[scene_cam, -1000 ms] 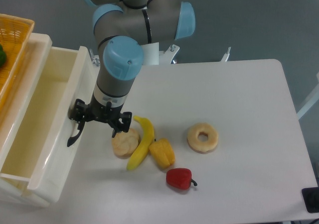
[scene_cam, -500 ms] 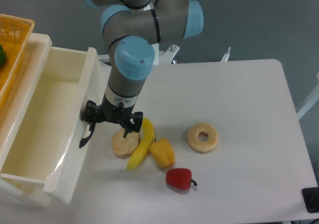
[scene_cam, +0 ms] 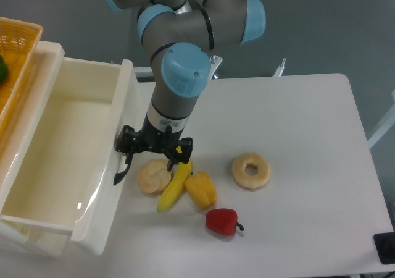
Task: Slide open the top white drawer
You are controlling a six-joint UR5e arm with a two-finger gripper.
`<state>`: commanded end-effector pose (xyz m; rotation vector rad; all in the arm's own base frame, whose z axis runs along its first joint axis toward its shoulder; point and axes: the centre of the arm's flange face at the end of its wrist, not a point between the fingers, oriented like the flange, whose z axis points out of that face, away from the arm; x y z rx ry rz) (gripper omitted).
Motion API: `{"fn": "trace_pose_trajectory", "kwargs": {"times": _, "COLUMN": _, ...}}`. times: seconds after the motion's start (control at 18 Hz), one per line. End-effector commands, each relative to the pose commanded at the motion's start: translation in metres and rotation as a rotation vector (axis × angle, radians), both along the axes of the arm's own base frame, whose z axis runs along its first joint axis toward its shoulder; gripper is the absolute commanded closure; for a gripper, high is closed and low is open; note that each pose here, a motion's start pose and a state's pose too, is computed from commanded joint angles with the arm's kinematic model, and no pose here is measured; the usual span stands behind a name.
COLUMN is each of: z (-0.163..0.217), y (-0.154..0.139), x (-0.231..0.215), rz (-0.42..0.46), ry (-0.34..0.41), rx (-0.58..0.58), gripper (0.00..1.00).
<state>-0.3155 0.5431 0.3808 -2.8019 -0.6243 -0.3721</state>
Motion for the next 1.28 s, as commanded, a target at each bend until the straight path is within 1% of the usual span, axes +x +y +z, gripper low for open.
{"fn": "trace_pose_trajectory", "kwargs": {"times": 0.33, "z": -0.002, "y": -0.004, "x": -0.009, "rz": 0.014, "ry": -0.007, "rx": 0.004, "gripper": 0.00}}
{"fn": "trace_pose_trajectory", "kwargs": {"times": 0.72, "z": -0.004, "y": -0.007, "x": -0.017, "rz": 0.037, "ry": -0.109, "rx": 0.082, "gripper": 0.00}}
{"fn": "trace_pose_trajectory", "kwargs": {"times": 1.0, "z": -0.008, "y": -0.008, "x": -0.017, "rz": 0.041, "ry": -0.139, "rx": 0.091, "gripper": 0.00}}
{"fn": "trace_pose_trajectory", "kwargs": {"times": 1.11, "z": -0.007, "y": -0.008, "x": -0.018, "rz": 0.043, "ry": -0.140, "rx": 0.094, "gripper": 0.00}}
{"fn": "trace_pose_trajectory", "kwargs": {"times": 1.28, "z": 0.001, "y": -0.016, "x": -0.032, "rz": 0.067, "ry": -0.127, "rx": 0.108, "gripper": 0.00}}
